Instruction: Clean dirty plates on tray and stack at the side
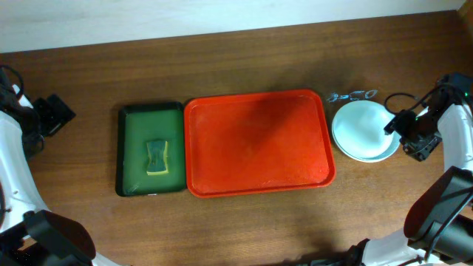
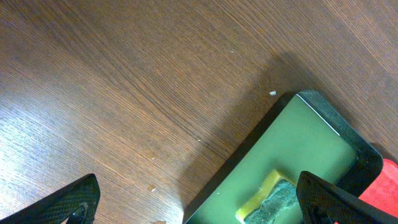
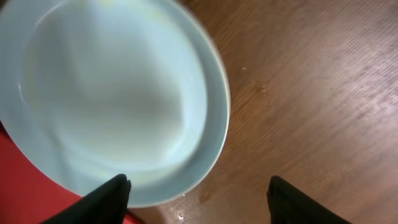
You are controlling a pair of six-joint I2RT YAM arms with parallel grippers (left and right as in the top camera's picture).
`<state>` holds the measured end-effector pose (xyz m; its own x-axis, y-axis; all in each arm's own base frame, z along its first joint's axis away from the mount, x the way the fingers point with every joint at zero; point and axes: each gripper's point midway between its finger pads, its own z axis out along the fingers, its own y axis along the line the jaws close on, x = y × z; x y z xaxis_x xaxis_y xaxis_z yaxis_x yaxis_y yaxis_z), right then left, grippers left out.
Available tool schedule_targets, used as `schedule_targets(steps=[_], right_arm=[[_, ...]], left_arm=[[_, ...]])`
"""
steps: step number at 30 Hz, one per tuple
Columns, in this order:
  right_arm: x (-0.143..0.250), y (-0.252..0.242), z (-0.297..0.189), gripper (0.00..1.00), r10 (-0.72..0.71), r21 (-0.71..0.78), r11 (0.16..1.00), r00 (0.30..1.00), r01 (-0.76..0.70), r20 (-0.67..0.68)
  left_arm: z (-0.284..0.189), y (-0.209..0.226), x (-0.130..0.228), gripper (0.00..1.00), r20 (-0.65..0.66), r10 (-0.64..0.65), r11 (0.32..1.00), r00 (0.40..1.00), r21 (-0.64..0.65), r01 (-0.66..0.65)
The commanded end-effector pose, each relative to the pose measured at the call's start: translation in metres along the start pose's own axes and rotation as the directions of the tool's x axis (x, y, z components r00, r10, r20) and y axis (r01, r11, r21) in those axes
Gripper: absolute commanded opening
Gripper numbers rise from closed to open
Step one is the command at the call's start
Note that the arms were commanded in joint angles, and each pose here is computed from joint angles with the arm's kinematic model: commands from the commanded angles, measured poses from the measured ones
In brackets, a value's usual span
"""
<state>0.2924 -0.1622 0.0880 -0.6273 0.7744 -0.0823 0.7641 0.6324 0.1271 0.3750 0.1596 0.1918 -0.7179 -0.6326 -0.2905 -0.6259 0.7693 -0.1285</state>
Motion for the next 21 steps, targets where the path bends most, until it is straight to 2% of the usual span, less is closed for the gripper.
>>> schedule_targets(steps=[1,3,5,7,11,12,13,17,21], right_arm=[[0.015,0.013,-0.004,0.66,-0.097,-0.043,0.995,0.994,0.095,-0.04],[0.029,0.038,-0.011,0.66,-0.229,-0.114,0.968,0.972,0.223,-0.041],[0.052,0.054,-0.011,0.66,-0.349,-0.122,0.933,0.933,0.338,-0.083],[0.079,0.07,-0.011,0.66,-0.485,-0.135,0.873,0.865,0.469,-0.131],[0.117,0.102,-0.01,0.67,-0.618,-0.155,0.786,0.77,0.599,-0.158],[0.127,0.111,-0.009,0.91,-0.651,-0.162,0.759,0.742,0.631,-0.16],[0.134,0.116,-0.009,0.99,-0.675,-0.166,0.738,0.72,0.654,-0.16],[0.15,0.128,-0.009,0.99,-0.723,-0.176,0.691,0.673,0.701,-0.16],[0.15,0.128,-0.009,0.99,-0.722,-0.176,0.692,0.673,0.7,-0.16]], left_arm=[[-0.01,-0.002,-0.004,0.99,0.026,-0.01,1.0,1.0,0.014,0.01],[-0.01,-0.002,-0.004,0.99,0.026,-0.01,1.0,1.0,0.013,0.01],[-0.01,-0.002,-0.004,0.99,0.026,-0.01,1.0,1.0,0.013,0.01],[-0.01,-0.002,-0.004,0.99,0.026,-0.01,1.0,1.0,0.014,0.01],[-0.01,-0.002,-0.004,0.99,0.026,-0.01,1.0,1.0,0.013,0.01],[-0.01,-0.002,-0.004,0.99,0.026,-0.01,1.0,1.0,0.013,0.01],[-0.01,-0.002,-0.004,0.99,0.026,-0.01,1.0,1.0,0.013,0.01],[-0.01,-0.002,-0.004,0.99,0.026,-0.01,1.0,1.0,0.013,0.01],[-0.01,-0.002,-0.004,0.99,0.026,-0.01,1.0,1.0,0.013,0.01]])
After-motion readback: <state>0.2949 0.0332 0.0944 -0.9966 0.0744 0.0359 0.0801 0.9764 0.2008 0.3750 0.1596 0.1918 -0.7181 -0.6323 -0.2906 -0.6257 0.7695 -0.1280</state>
